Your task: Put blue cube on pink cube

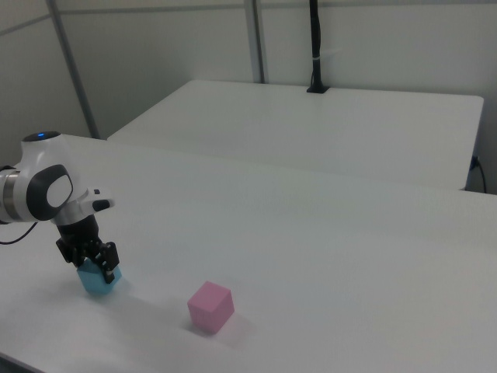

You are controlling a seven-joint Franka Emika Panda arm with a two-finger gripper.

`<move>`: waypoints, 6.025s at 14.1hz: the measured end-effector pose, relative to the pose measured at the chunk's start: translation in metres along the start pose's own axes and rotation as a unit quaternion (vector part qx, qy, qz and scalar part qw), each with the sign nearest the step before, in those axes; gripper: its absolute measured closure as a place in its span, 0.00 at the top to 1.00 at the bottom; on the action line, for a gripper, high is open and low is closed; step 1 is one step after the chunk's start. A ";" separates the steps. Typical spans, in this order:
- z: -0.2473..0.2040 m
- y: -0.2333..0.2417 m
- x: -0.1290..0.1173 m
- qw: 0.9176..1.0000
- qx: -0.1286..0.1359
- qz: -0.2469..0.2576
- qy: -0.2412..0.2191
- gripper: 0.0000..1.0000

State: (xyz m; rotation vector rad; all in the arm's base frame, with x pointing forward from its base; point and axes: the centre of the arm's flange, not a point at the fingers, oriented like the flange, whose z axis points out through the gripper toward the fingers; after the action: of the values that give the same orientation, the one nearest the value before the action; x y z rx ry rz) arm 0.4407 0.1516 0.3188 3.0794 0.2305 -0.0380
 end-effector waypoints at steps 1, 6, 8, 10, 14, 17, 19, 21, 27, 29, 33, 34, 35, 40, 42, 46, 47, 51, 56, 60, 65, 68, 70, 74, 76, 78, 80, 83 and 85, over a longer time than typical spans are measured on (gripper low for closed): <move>0.001 0.000 -0.001 1.000 0.000 -0.001 0.003 0.66; 0.000 0.000 0.000 1.000 0.000 -0.002 0.008 0.60; -0.001 0.000 0.000 1.000 0.000 -0.002 0.010 0.60; -0.007 0.000 0.001 1.000 -0.001 -0.002 0.011 0.60; -0.057 0.002 0.008 1.000 -0.008 0.002 0.000 0.60; -0.122 0.006 0.017 1.000 -0.012 0.008 0.001 0.60; -0.158 0.009 0.022 1.000 -0.011 0.013 0.008 0.60; -0.173 0.015 0.026 1.000 -0.010 0.020 0.017 0.60; -0.176 0.087 0.030 0.999 -0.009 0.043 0.015 0.60; -0.176 0.118 0.029 0.999 -0.009 0.049 0.014 0.60; -0.173 0.187 0.020 0.998 -0.009 0.062 0.009 0.60; -0.172 0.199 0.018 0.998 -0.008 0.063 0.008 0.60; -0.171 0.212 0.015 0.998 -0.008 0.065 0.007 0.60; -0.163 0.262 -0.002 0.998 -0.006 0.069 -0.002 0.60; -0.155 0.273 -0.008 0.997 -0.003 0.080 -0.009 0.60; -0.123 0.291 -0.019 0.996 -0.004 0.093 -0.002 0.60; -0.112 0.293 -0.021 0.996 -0.005 0.093 0.002 0.60; -0.072 0.292 -0.028 0.996 -0.006 0.093 0.014 0.60; -0.056 0.292 -0.027 0.996 -0.001 0.092 0.002 0.60; -0.051 0.292 -0.026 0.996 0.000 0.091 0.000 0.60; -0.051 0.292 -0.026 0.996 0.000 0.091 0.000 1.00; -0.053 0.293 -0.025 0.996 -0.001 0.092 0.002 1.00; -0.061 0.295 -0.022 0.996 -0.003 0.093 0.007 1.00; -0.109 0.296 -0.012 0.996 0.000 0.090 -0.012 1.00; -0.134 0.285 -0.004 0.997 0.001 0.076 -0.021 1.00; -0.166 0.264 0.007 0.998 -0.001 0.054 -0.021 1.00; -0.195 0.242 0.020 0.999 -0.006 0.038 -0.007 1.00; -0.253 0.202 0.035 0.999 -0.012 0.032 0.018 1.00; -0.277 0.184 0.041 1.000 -0.012 0.016 0.019 1.00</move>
State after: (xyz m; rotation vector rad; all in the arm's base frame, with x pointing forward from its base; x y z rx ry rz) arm 0.5142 -0.0090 0.6034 3.0618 0.1815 0.0235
